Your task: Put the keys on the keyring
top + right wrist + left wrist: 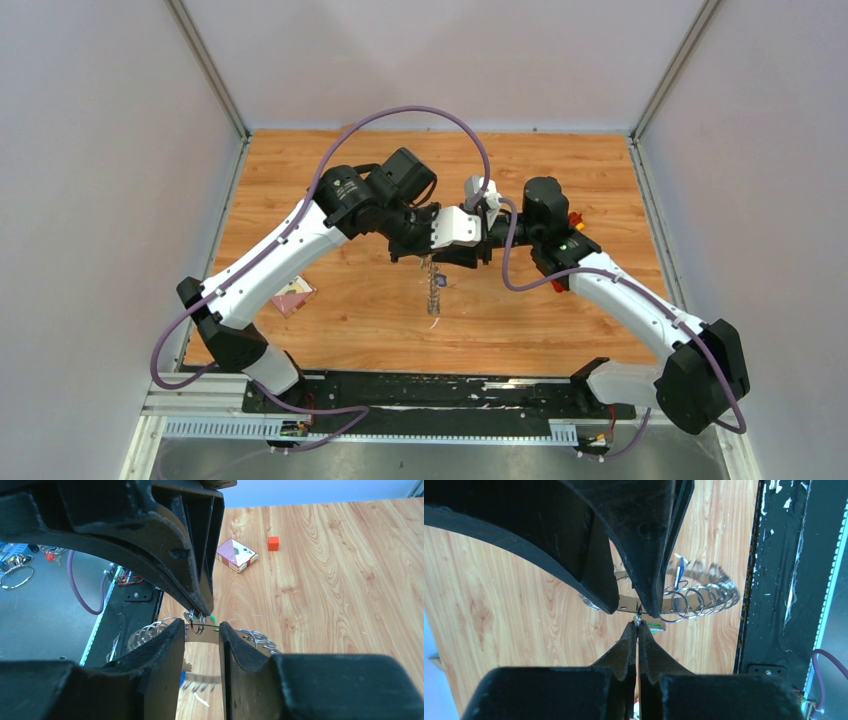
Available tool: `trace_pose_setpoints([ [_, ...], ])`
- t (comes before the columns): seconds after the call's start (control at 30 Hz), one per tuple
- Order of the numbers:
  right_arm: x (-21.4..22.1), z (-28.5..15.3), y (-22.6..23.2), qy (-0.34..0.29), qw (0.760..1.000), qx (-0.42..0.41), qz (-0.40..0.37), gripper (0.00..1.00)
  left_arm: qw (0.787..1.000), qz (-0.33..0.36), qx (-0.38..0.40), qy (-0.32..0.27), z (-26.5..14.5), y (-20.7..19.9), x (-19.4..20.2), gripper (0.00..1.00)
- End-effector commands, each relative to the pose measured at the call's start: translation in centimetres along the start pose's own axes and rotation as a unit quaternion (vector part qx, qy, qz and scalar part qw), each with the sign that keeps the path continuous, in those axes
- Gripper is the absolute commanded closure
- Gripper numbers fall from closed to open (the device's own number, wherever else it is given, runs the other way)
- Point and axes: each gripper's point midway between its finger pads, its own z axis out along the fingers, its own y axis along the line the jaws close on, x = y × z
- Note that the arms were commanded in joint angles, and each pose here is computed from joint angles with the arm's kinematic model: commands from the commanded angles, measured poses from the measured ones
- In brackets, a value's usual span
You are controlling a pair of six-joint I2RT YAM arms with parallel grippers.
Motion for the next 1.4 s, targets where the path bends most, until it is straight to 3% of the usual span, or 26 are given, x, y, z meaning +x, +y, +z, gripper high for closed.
trace_pose_setpoints([
  [0.0,-1.9,0.4,0.0,-0.015,0.999,-0.005,-0.033,0.69,0.999,0.001,-0.014,-0.052,-1.6,0.1,-2.3,1.0],
  [0.3,-2.0,0.4,-0.1,-0.014,0.999,-0.002,-0.035,0.83,0.998,0.0,-0.009,-0.056,-1.5,0.0,-2.4,1.0],
  [0.63,-2.0,0.7,-0.1,-0.013,0.999,-0.002,-0.032,0.88,0.998,-0.004,-0.005,-0.065,-1.3,0.0,-2.9,1.0],
  [0.8,-2.0,0.7,-0.2,-0.013,0.999,0.002,-0.032,1.0,0.997,-0.005,0.002,-0.071,-1.1,-0.2,-3.2,1.0],
  [1.37,-2.2,0.1,-0.2,-0.018,0.998,0.009,-0.061,1.0,0.994,0.002,0.004,-0.111,-1.7,-0.8,-4.1,1.0],
])
